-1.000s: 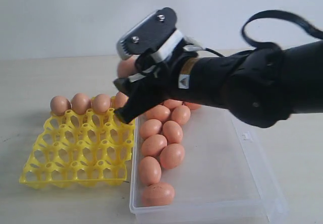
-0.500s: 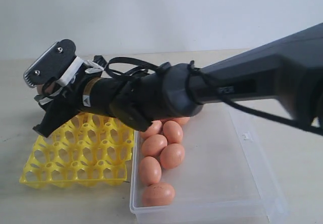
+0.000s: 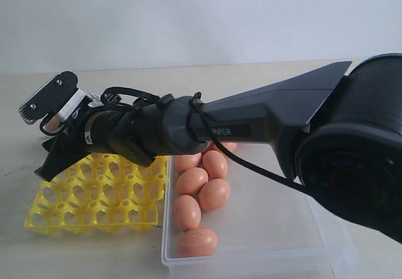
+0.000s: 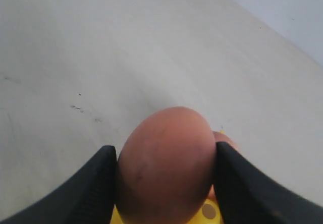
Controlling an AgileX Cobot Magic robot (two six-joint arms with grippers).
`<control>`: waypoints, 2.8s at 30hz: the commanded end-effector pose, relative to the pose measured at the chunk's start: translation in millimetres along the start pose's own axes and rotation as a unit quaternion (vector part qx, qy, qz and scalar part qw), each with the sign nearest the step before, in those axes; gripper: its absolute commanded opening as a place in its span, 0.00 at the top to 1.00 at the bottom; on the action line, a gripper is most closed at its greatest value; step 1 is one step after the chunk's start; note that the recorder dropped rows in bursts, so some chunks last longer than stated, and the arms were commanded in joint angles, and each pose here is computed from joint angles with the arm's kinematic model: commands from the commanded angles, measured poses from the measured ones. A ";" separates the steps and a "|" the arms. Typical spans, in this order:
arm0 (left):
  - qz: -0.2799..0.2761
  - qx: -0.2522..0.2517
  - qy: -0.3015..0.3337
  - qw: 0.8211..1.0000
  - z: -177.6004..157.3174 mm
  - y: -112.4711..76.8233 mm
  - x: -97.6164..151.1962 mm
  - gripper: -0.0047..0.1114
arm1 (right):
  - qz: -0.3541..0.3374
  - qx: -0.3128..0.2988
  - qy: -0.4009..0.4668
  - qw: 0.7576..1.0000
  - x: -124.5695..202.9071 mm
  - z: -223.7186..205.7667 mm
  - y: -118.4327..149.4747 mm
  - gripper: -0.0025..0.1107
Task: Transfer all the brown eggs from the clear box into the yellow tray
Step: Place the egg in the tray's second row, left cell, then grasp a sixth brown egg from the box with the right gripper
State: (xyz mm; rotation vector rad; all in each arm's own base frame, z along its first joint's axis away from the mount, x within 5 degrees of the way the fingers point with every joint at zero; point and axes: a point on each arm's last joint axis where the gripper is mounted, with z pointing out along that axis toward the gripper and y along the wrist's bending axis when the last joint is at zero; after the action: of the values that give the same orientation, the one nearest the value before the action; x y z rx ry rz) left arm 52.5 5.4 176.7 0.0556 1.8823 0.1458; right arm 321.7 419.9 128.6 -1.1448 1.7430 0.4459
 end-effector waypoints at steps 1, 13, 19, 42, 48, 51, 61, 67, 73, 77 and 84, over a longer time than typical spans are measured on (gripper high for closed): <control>-0.003 0.002 -0.010 1.000 -0.9 -0.1 -2.3 0.96 | 0.006 0.001 -0.010 1.000 -0.3 2.6 -0.7 0.98; -0.003 0.002 -0.010 1.000 -0.9 -0.1 -2.3 0.96 | 0.031 -0.002 -0.005 1.000 11.4 12.6 2.1 0.89; -0.003 0.002 -0.010 1.000 -0.9 -0.1 -2.3 0.96 | 0.041 0.003 0.003 0.999 6.3 17.0 -0.4 0.88; -0.003 0.002 -0.010 1.000 -0.9 -0.1 -2.3 0.96 | -0.008 0.051 0.119 0.992 -60.5 -66.7 -29.4 0.45; -0.003 0.002 -0.010 1.000 -0.9 -0.1 -2.3 0.96 | 0.038 0.055 0.158 0.985 -37.5 -152.7 -31.5 0.49; -0.003 0.002 -0.010 1.000 -0.9 -0.1 -2.3 0.96 | 0.102 0.070 0.184 0.975 -13.5 -181.8 -33.1 0.49; -0.003 0.002 -0.010 1.000 -0.9 -0.1 -2.3 0.96 | 0.405 0.110 0.188 0.888 67.5 -228.9 -37.2 0.42; -0.003 0.002 -0.010 1.000 -0.9 -0.1 -2.3 0.96 | 0.458 0.129 0.190 0.859 87.2 -218.5 -51.3 0.42; -0.003 0.002 -0.010 1.000 -0.9 -0.1 -2.3 0.96 | 0.476 0.140 0.194 0.846 102.8 -203.5 -52.0 0.42; -0.003 0.002 -0.010 1.000 -0.9 -0.1 -2.3 0.96 | 0.476 0.142 0.190 0.847 104.7 -198.6 -53.0 0.42; -0.003 0.002 -0.010 1.000 -0.9 -0.1 -2.3 0.96 | 0.479 0.137 0.225 0.837 106.8 -182.4 -54.7 0.42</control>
State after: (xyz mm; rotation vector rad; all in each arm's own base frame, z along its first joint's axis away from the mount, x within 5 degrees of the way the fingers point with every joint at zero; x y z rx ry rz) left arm 52.5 5.4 176.7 0.0556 1.8823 0.1458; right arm 260.1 208.0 134.9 -0.0655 2.6199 0.5171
